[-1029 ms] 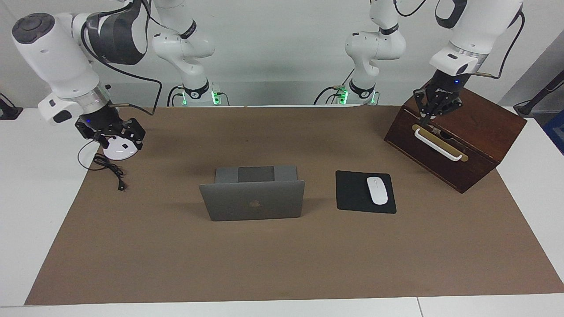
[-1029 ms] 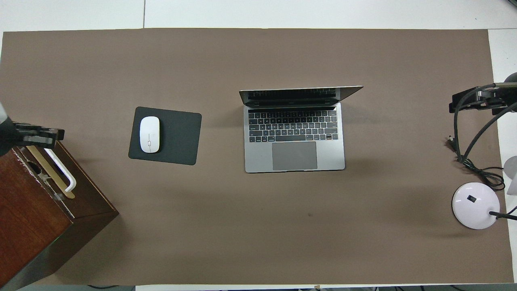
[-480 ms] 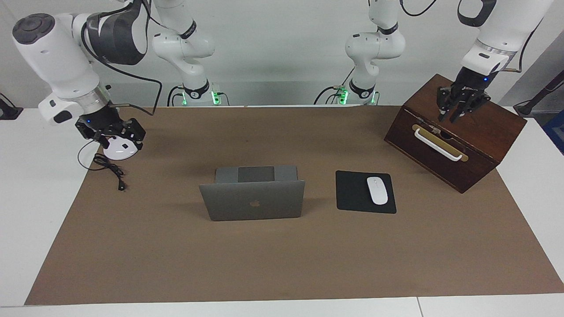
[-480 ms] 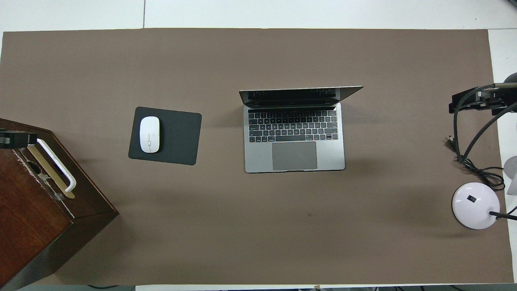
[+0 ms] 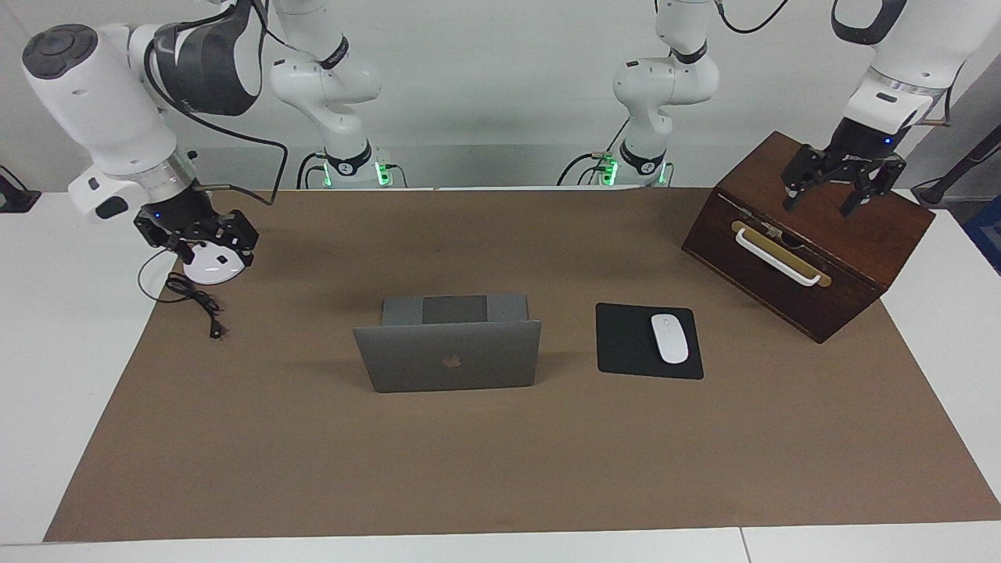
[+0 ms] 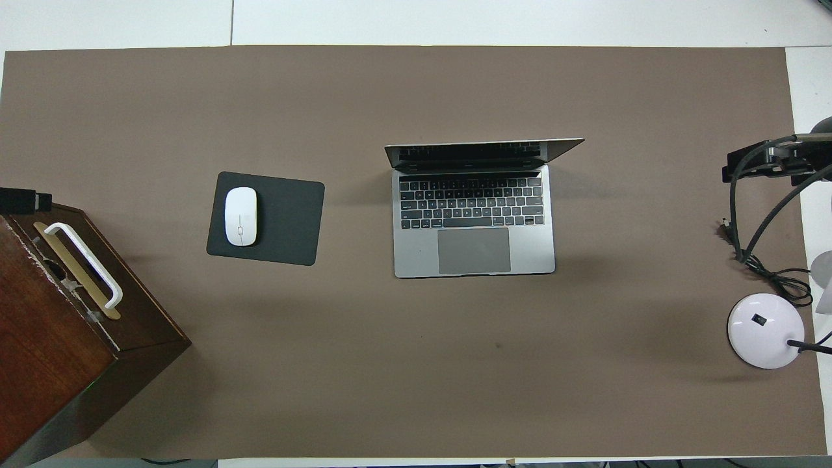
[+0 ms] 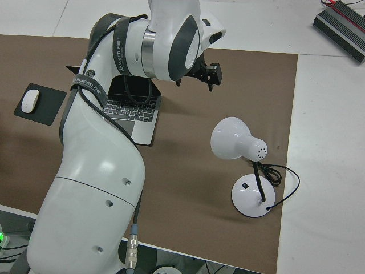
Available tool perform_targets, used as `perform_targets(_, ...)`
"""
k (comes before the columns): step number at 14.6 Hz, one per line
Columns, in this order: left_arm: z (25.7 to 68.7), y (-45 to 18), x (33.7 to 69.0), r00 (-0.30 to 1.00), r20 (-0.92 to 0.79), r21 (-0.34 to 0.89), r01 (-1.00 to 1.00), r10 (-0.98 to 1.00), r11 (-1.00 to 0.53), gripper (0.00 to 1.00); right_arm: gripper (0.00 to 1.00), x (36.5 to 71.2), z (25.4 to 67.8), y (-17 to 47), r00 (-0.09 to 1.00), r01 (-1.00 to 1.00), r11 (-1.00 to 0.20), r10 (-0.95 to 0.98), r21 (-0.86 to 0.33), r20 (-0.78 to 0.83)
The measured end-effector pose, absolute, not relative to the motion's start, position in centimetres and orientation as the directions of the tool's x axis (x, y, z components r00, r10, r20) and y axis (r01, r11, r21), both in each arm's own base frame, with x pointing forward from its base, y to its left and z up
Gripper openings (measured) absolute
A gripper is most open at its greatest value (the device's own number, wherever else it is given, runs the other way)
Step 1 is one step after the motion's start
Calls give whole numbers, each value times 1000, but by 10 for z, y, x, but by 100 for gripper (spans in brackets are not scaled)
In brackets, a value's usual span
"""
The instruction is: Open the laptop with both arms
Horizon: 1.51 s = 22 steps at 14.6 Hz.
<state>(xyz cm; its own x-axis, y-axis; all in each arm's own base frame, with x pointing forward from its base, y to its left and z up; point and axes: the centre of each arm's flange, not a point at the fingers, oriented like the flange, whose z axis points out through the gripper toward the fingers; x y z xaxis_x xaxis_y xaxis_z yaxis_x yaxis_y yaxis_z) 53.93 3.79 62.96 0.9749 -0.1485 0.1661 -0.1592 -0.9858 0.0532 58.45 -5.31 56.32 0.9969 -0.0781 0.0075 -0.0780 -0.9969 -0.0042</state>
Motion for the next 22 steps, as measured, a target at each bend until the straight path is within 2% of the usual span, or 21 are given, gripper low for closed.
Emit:
perform_targets(6, 617, 37, 557, 981, 137, 55, -148, -140, -987, 100, 100, 584, 563, -54, 997, -79, -997, -79, -4, 6)
perform_targets(12, 616, 37, 553, 984, 115, 61, -143, -135, -988, 100, 100, 584, 562, -54, 997, -80, -997, -80, -4, 5)
perform_targets(18, 642, 37, 539, 979, 152, 58, -145, -135, -988, 100, 100, 583, 562, -55, 997, -81, -997, -81, -4, 4)
perform_targets(22, 644, 38, 538, 982, 154, 61, -123, -112, -991, 100, 100, 583, 561, -55, 997, -81, -997, -81, -4, 3)
